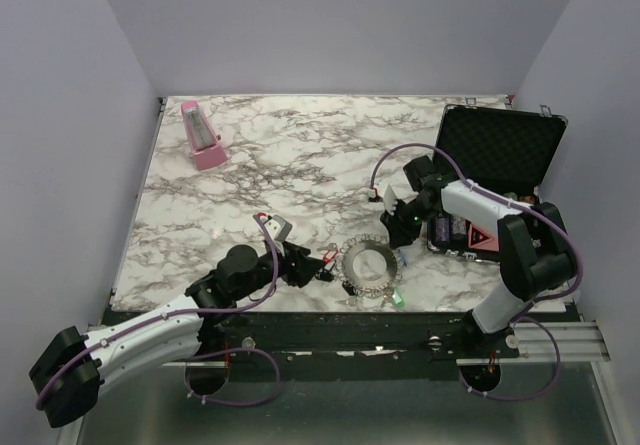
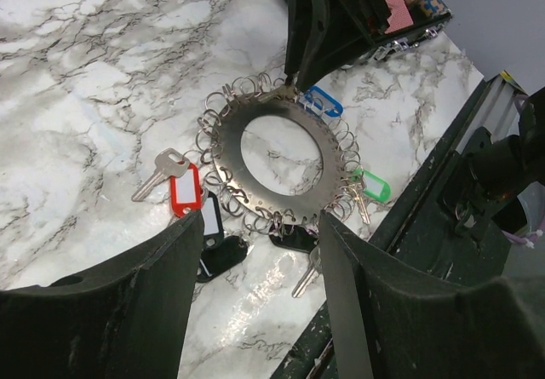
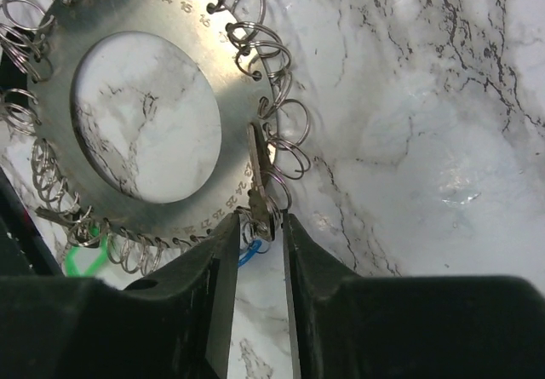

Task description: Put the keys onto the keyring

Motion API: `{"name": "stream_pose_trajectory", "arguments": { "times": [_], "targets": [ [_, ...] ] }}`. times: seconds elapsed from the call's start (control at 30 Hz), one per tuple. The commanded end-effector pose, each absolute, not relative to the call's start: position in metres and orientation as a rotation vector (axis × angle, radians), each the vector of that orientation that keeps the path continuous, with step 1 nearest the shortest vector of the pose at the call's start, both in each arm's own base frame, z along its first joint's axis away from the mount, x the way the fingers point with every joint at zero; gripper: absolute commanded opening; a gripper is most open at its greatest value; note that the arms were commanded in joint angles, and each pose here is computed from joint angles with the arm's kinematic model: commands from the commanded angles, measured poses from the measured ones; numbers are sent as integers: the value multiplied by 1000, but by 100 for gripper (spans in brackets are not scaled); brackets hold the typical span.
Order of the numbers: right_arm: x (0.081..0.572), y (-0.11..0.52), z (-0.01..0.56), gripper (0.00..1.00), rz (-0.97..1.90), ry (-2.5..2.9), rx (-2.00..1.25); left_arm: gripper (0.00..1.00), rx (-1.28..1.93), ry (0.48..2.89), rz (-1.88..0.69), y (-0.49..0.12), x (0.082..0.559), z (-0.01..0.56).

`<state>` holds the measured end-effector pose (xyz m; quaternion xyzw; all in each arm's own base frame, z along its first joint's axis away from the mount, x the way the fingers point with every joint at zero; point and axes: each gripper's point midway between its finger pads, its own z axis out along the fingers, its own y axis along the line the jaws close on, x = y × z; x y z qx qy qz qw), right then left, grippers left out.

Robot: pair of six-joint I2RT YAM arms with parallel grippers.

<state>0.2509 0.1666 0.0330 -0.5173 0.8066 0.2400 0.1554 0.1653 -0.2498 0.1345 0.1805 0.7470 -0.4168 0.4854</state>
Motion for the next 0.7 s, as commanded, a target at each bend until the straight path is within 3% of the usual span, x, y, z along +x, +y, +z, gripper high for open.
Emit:
{"name": "stream_pose_trajectory", "arguments": {
  "times": [0.0, 0.1, 0.43, 0.53, 0.67],
  "targets": [
    [243, 170, 43, 36, 761, 2275, -1477, 64, 449, 1767, -1076, -259, 162, 154],
    [243, 173, 42, 36, 788, 2269, -1489, 64, 448, 1768, -1080, -259, 161, 153],
    [239, 176, 38, 14, 840, 2285, -1503, 64, 448, 1767, -1085, -259, 160, 154],
    [242, 176, 37, 15, 827, 2286, -1496, 64, 446, 1766, -1086, -259, 159, 154],
    [244, 174, 35, 24, 807, 2296, -1490, 64, 445, 1763, -1086, -258, 159, 155]
  ]
}}
